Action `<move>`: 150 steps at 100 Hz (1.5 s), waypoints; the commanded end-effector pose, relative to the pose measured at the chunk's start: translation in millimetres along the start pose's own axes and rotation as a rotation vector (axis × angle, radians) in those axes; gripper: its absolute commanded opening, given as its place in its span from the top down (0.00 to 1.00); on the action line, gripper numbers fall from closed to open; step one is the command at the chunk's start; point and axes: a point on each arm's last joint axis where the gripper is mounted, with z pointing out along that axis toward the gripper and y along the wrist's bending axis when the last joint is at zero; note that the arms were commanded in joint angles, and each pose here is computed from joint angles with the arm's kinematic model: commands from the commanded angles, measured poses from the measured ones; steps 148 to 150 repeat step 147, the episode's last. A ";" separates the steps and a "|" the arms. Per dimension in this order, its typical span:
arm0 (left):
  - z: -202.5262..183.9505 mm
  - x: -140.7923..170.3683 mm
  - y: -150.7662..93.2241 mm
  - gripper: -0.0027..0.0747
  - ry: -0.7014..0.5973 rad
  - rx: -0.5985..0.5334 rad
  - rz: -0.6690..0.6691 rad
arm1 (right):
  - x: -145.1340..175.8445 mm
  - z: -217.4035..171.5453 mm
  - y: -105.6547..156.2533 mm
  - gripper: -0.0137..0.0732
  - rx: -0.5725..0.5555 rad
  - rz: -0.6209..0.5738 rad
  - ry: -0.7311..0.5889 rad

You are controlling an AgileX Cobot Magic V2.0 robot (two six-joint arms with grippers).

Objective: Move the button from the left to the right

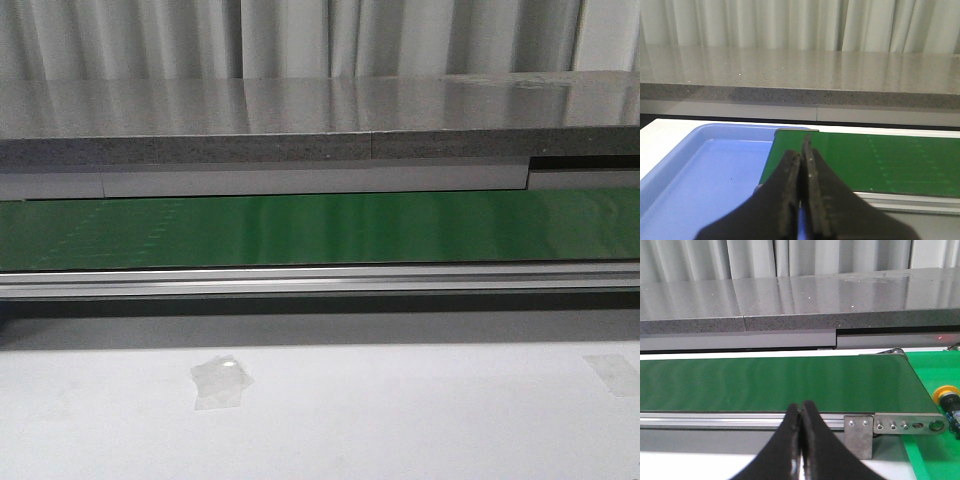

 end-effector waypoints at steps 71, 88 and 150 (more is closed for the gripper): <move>-0.7 6.3 -0.7 0.99 -0.068 0.021 -0.055 | -12.8 -2.6 0.8 0.92 -0.008 -0.004 -0.110; -0.7 6.3 -0.7 0.99 -0.068 0.021 -0.055 | -12.8 -2.6 0.8 0.92 -0.008 -0.004 -0.110; -0.7 6.5 -0.8 0.99 -0.066 0.023 -0.055 | -12.8 -2.6 0.8 0.92 -0.008 -0.004 -0.110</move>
